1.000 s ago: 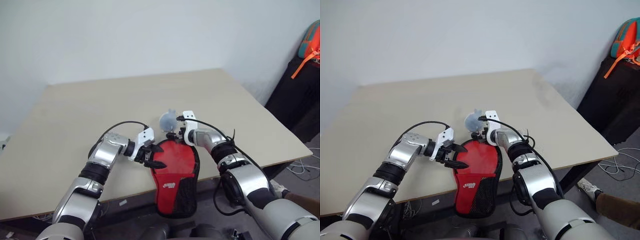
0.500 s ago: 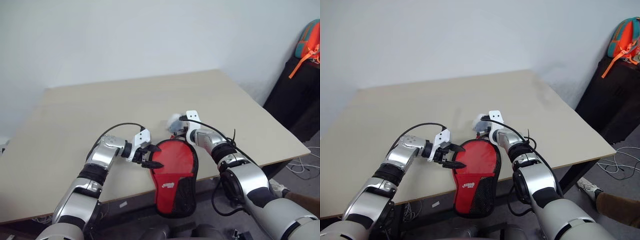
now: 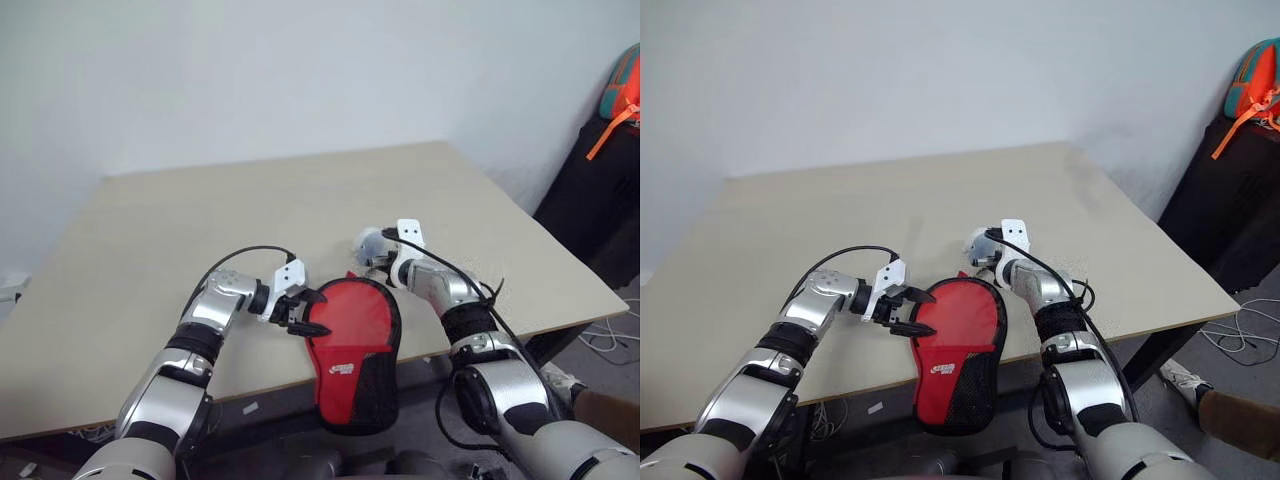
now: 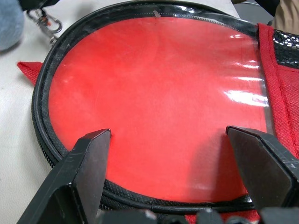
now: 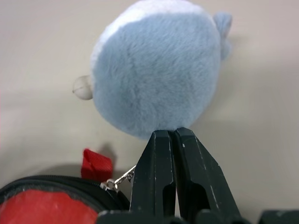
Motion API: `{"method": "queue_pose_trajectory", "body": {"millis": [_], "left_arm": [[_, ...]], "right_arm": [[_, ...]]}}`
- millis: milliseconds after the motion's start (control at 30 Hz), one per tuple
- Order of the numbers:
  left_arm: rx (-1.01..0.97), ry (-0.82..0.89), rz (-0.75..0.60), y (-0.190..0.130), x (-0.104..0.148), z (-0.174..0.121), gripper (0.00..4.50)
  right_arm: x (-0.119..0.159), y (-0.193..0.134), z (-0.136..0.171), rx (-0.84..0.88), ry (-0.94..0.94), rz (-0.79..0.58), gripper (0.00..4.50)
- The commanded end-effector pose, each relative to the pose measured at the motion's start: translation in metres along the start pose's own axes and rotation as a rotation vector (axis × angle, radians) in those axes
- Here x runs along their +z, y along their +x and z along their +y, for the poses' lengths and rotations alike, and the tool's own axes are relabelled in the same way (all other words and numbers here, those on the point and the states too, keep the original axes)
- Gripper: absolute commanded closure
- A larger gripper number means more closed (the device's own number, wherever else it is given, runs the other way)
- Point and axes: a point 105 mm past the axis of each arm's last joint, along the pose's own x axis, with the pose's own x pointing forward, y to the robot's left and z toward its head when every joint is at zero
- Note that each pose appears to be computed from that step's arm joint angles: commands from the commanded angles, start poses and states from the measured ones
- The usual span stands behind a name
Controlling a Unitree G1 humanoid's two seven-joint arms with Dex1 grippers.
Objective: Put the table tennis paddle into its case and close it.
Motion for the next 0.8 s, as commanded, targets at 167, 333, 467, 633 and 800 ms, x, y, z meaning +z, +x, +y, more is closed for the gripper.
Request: {"method": "queue_pose_trajectory", "body": {"millis": [167, 333, 467, 633, 800], "left_arm": [[-0.075, -0.138, 0.231, 0.012, -0.07, -0.024, 0.3], [-0.077, -0.139, 0.258, 0.012, -0.079, -0.024, 0.3], [-0.085, -0.139, 0.266, 0.013, -0.085, -0.027, 0.3], [-0.071, -0.132, 0.29, 0.008, -0.091, -0.026, 0.3], [-0.067, -0.127, 0.3, 0.006, -0.093, -0.025, 0.3]], "right_arm": [[0.014, -0.045, -0.028, -0.13, -0.032, -0.096, 4.45], [-0.001, -0.078, -0.037, -0.162, -0.036, -0.086, 4.45], [-0.01, -0.101, -0.045, -0.194, -0.035, -0.075, 4.45], [-0.018, -0.127, -0.052, -0.211, 0.0, -0.076, 4.45], [-0.033, -0.152, -0.049, -0.184, 0.021, -0.05, 4.45]]}}
